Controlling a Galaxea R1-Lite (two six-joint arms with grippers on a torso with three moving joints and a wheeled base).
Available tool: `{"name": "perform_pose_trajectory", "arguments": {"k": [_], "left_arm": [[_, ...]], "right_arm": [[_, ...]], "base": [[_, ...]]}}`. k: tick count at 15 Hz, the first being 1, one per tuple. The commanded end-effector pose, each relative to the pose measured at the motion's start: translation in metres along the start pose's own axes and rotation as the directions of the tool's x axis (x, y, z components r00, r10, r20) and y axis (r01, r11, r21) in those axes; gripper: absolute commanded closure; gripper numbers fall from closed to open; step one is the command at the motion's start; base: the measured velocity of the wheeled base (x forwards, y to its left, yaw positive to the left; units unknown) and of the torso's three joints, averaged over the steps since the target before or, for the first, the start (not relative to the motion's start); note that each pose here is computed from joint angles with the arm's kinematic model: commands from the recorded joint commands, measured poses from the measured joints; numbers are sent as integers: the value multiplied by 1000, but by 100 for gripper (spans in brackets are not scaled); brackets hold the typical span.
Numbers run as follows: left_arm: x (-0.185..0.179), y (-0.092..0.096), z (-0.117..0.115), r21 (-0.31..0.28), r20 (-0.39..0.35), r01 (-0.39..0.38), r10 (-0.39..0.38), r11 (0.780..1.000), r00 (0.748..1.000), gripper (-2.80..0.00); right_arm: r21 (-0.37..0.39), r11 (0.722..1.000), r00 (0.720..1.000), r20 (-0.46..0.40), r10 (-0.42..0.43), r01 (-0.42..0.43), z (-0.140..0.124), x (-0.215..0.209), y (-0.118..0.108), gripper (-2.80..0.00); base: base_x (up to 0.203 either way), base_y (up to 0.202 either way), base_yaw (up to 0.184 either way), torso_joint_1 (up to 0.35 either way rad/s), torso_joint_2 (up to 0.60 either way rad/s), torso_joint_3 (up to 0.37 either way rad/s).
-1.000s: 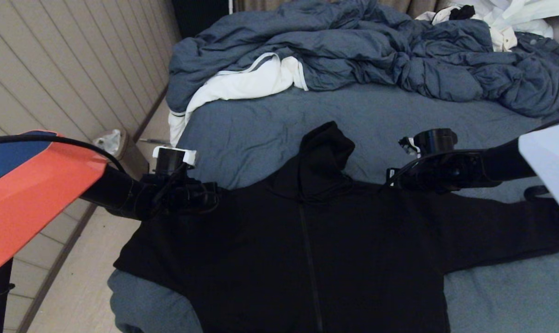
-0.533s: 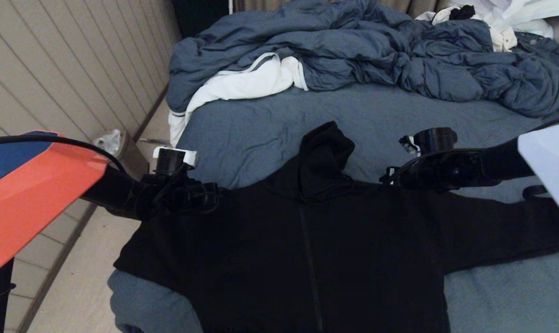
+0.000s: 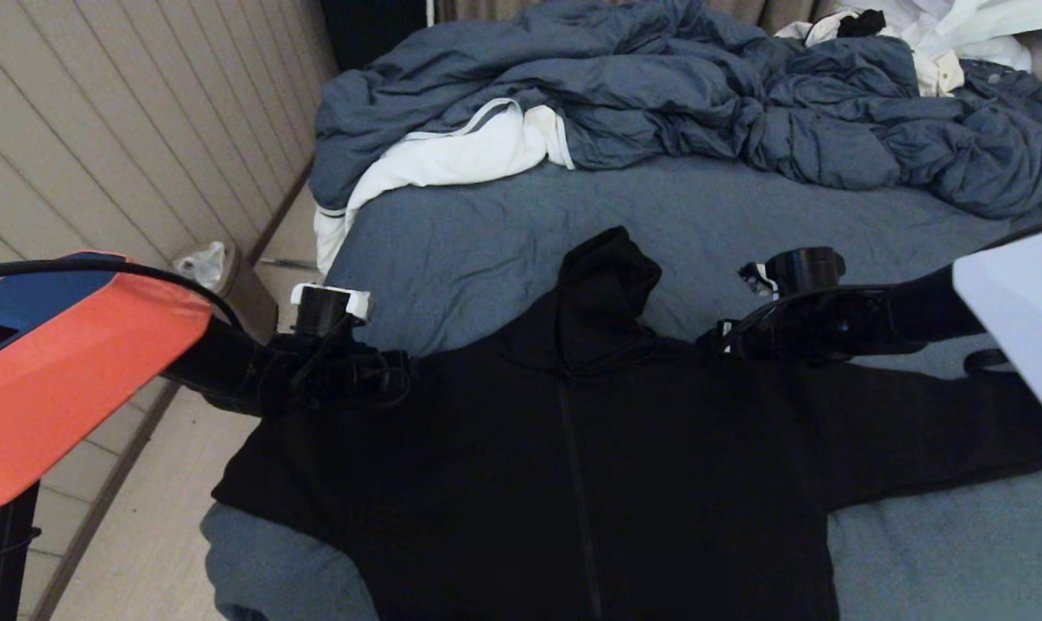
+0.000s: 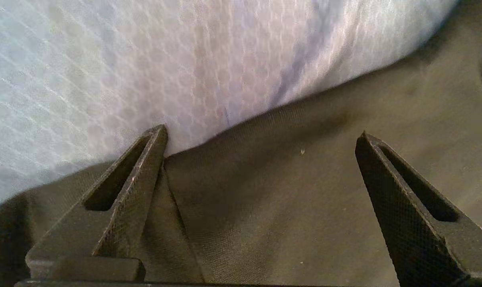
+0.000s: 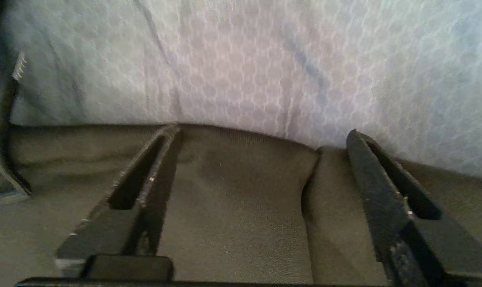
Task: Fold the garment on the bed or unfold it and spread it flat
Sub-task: Unfold the black sweatshirt
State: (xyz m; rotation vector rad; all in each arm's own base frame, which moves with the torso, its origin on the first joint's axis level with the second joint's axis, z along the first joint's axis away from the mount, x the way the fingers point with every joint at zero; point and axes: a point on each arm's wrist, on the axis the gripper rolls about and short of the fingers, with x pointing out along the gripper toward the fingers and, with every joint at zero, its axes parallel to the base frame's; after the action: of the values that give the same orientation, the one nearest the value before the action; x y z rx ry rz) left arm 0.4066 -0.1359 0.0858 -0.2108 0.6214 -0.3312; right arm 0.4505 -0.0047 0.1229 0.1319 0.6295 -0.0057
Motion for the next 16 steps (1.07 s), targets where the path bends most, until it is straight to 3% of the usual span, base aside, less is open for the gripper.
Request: {"name": "perform_pose_trajectory", "arguments": {"k": [1,16], "left_arm": [[3,1,-5,-2,-15,-1,1,1000,1000,-280],[-2,-2,-10,5,-32,6,-6,1000,999,-280]], "right_arm": [[-1,1000,1000,-13,3,-3,-4,2,1,-280],[-16,1000,999,-34,11,-12,-10,1,5,-280]], "base": [[0,0,0,0,0,0],[0,0,0,0,0,0]]}}
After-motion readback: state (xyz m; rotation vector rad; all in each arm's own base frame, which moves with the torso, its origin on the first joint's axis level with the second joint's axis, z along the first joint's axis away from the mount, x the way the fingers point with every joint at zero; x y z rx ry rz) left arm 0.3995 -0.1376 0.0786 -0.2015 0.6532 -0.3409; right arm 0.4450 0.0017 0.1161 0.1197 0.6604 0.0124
